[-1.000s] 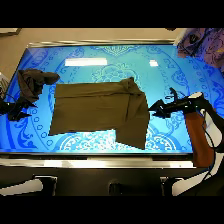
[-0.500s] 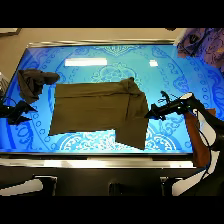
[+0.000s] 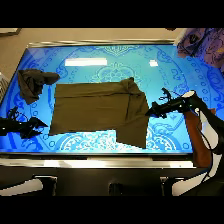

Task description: Fold the clothes and pants, and hang the long-sleeved shirts on hangers.

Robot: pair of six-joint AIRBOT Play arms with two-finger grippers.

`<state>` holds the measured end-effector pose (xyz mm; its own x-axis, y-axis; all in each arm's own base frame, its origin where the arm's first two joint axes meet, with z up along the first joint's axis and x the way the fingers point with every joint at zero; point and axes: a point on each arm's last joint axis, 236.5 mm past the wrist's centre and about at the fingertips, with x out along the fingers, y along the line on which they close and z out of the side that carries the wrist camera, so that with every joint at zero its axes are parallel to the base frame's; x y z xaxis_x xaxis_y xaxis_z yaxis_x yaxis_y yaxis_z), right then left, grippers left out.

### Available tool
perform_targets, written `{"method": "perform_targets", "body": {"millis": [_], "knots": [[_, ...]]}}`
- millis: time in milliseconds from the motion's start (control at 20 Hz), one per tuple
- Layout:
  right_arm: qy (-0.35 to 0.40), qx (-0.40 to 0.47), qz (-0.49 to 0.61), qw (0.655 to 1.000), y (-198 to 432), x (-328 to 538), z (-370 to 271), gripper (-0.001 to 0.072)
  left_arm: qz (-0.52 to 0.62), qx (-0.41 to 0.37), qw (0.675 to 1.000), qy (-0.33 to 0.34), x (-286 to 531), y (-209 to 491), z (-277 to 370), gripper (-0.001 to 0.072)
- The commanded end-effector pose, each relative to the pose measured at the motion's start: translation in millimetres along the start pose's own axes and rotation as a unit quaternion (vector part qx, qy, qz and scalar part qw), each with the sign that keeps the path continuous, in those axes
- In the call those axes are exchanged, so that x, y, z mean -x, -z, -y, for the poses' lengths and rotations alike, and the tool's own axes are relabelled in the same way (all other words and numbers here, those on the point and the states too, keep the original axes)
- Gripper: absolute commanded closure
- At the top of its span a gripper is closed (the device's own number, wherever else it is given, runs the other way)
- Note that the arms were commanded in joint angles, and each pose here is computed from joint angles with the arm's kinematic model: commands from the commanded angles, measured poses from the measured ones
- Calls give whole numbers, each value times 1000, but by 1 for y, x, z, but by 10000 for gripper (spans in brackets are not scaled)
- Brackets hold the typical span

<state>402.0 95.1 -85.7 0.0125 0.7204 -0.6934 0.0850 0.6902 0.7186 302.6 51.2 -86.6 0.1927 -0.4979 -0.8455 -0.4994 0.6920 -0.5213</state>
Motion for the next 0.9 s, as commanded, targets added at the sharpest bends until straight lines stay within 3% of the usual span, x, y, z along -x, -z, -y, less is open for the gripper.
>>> {"method": "perform_targets", "body": {"millis": [0,600,650,700,750,800,850], "knots": [[1,5,11,1000,-2,7,-8,687,-10,3,1000,19,-17,5,-2,101],[4,15,34,999,-5,26,-27,687,-83,-20,996,24,-44,33,13,121],[4,18,36,999,-5,29,-29,687,-85,-20,996,25,-44,34,13,184],[5,21,39,999,-5,31,-31,687,-86,-19,996,25,-43,34,13,431],[5,24,41,999,-5,33,-33,687,-86,-19,996,25,-43,34,13,584],[6,26,45,999,-5,35,-35,687,-85,-19,996,27,-43,34,14,677],[6,28,47,998,-5,37,-38,687,-84,-17,996,31,-43,33,16,691]]}}
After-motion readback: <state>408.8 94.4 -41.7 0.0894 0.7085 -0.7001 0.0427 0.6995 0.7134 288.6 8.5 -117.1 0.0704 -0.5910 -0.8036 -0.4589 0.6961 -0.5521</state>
